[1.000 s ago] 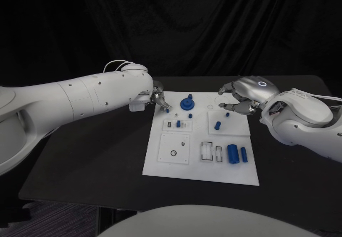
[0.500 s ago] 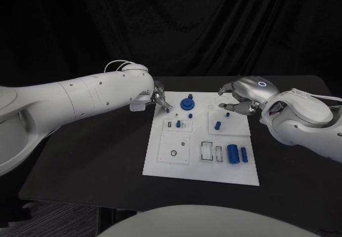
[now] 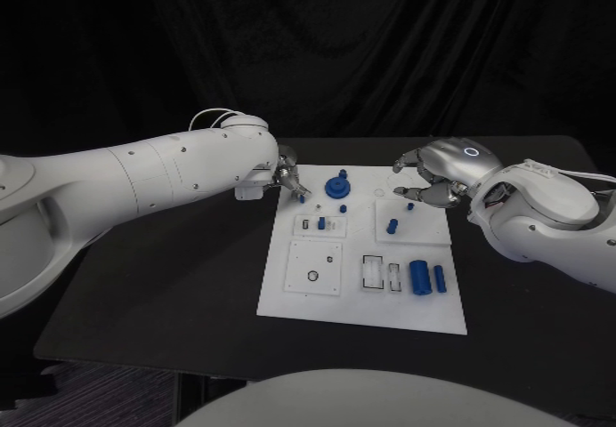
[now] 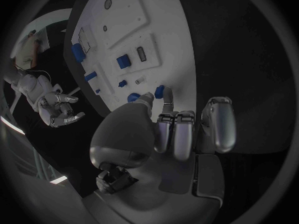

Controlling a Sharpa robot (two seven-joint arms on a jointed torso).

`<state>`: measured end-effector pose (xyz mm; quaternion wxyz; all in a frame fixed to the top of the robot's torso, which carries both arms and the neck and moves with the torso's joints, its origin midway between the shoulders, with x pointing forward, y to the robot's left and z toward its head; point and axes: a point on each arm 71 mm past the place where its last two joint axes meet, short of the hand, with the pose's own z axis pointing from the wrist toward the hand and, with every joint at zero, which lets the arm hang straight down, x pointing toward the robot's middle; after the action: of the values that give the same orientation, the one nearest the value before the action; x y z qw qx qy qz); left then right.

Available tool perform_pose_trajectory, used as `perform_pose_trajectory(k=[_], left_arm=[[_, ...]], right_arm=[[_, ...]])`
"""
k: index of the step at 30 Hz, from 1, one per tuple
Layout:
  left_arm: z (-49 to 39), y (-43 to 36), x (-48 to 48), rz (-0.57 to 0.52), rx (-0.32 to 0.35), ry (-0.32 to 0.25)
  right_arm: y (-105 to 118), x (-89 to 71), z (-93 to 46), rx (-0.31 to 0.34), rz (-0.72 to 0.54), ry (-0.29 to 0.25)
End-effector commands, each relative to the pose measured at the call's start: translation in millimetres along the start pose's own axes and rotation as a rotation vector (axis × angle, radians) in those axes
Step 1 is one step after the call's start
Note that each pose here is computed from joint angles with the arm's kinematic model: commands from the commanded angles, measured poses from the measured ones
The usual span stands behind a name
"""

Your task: Assemble the parts on the task board

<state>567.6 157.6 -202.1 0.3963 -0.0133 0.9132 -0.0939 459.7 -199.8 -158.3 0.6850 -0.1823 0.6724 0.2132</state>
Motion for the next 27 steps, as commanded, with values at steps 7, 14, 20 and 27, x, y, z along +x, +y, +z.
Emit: perform_pose_trajectory(k=[7, 14, 20, 27], left_arm=[[1.7, -2.7, 3.3, 0.002, 0.019, 0.022], [2.4, -3.2, 4.3, 0.003, 0.023, 0.027], [2.9, -3.4, 4.4, 0.001, 0.030, 0.024], [3.0, -2.6, 4.2, -0.003, 0.036, 0.020]], right_arm=[[-0.2, 1.1, 0.0, 0.014, -0.006, 0.011], [0.0, 1.3, 0.1, 0.014, -0.007, 0.012], [-0.4, 1.4, 0.0, 0.016, -0.007, 0.014], [-1.2, 1.8, -0.2, 0.021, -0.009, 0.019]])
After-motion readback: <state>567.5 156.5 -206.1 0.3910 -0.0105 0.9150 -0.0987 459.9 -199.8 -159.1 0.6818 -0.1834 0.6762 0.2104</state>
